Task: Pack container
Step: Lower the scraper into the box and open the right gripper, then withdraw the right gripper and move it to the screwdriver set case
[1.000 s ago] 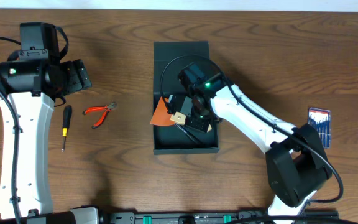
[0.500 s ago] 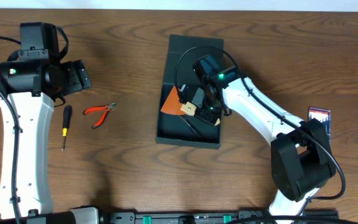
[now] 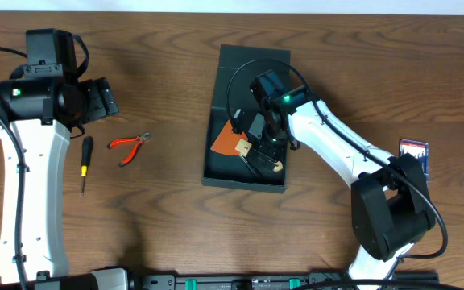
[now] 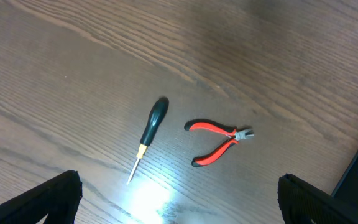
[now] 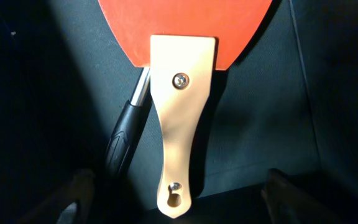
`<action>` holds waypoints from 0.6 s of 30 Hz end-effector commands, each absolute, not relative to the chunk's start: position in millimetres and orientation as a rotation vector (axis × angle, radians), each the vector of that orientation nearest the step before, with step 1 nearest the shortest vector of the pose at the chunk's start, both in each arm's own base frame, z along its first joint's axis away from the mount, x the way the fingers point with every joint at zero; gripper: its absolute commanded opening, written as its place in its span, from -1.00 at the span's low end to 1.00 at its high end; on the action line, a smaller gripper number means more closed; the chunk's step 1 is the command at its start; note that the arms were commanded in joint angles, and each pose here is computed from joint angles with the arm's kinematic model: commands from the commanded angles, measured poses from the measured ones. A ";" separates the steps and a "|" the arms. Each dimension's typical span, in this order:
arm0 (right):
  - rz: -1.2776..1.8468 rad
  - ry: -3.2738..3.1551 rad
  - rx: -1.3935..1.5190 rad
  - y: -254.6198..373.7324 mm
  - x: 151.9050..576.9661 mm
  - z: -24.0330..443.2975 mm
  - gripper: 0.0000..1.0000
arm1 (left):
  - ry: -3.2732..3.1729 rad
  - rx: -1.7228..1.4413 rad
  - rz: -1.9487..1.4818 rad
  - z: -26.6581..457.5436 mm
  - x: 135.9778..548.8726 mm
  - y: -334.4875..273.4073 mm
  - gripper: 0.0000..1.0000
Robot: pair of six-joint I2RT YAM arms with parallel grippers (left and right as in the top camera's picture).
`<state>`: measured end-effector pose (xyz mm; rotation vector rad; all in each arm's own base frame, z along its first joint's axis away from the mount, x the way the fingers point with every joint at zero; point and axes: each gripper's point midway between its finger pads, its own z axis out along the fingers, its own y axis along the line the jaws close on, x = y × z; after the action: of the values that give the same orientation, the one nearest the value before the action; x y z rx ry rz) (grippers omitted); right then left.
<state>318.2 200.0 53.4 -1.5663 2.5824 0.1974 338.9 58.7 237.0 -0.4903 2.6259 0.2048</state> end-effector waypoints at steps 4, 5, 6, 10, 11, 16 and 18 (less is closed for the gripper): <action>0.108 2.625 -1.357 194.1 340.1 84.6 0.95 | 2.643 -0.486 0.219 232.0 338.6 61.1 0.97; 0.046 2.638 -1.246 186.4 351.7 101.1 0.98 | 2.643 -0.486 0.219 232.1 338.6 61.2 0.97; -0.001 2.651 -1.151 178.8 360.5 114.6 0.98 | 2.643 -0.486 0.219 232.0 338.6 61.1 0.97; -0.086 2.677 -0.770 136.0 382.8 183.7 0.98 | 2.644 -0.486 0.219 232.0 338.6 61.1 0.97; -0.092 2.683 -0.678 122.3 384.5 199.4 0.99 | 2.644 -0.486 0.219 232.0 338.6 61.1 0.97; -0.122 2.706 -0.066 16.3 374.6 258.7 0.98 | 2.644 -0.486 0.219 232.0 338.6 61.1 0.97; -0.149 2.724 0.140 -28.1 360.2 263.5 0.99 | 2.644 -0.486 0.219 232.0 338.6 61.1 0.97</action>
<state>372.8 19.2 251.8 -0.2129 2.7288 -0.1081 338.9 58.7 237.0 -0.4903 2.6259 0.2048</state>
